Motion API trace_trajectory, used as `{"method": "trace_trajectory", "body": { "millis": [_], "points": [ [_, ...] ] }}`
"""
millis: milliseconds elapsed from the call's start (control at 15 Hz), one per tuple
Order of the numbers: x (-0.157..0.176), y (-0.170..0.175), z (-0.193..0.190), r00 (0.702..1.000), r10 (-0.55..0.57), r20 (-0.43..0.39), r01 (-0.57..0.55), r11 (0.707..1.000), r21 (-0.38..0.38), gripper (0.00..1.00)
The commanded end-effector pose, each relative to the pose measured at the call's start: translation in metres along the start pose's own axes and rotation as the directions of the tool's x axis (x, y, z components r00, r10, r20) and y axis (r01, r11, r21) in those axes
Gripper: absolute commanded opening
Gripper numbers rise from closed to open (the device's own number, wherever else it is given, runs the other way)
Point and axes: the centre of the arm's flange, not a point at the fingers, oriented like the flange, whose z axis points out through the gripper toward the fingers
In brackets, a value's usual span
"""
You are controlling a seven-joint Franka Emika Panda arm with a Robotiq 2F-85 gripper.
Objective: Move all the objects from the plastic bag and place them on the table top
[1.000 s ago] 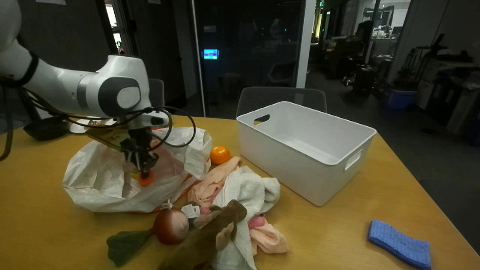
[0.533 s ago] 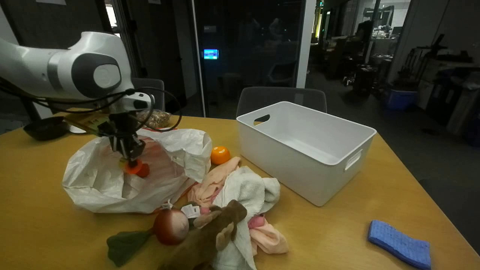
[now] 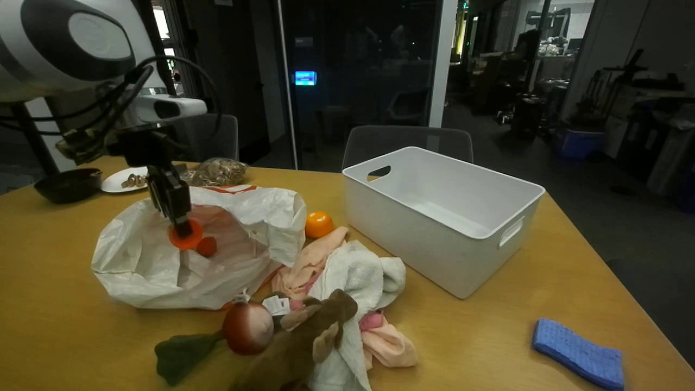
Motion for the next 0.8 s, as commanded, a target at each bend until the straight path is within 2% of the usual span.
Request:
{"method": "trace_trajectory", "body": {
  "millis": [0, 200, 467, 533, 600, 733],
  "points": [
    [-0.005, 0.047, -0.006, 0.988, 0.152, -0.028, -0.153, 0.988, -0.037, 0.1],
    [0.012, 0.087, 0.01, 0.96, 0.276, -0.039, -0.278, 0.96, -0.044, 0.1],
    [0.039, 0.126, 0.036, 0.925, 0.378, -0.047, -0.38, 0.924, -0.044, 0.1],
    [0.041, 0.128, 0.042, 0.924, 0.381, -0.032, -0.381, 0.924, -0.012, 0.35],
    [0.042, 0.128, 0.044, 0.931, 0.365, -0.021, -0.365, 0.931, 0.018, 0.35],
    [0.035, 0.112, 0.045, 0.953, 0.303, -0.017, -0.3, 0.949, 0.096, 0.48]
  ]
}}
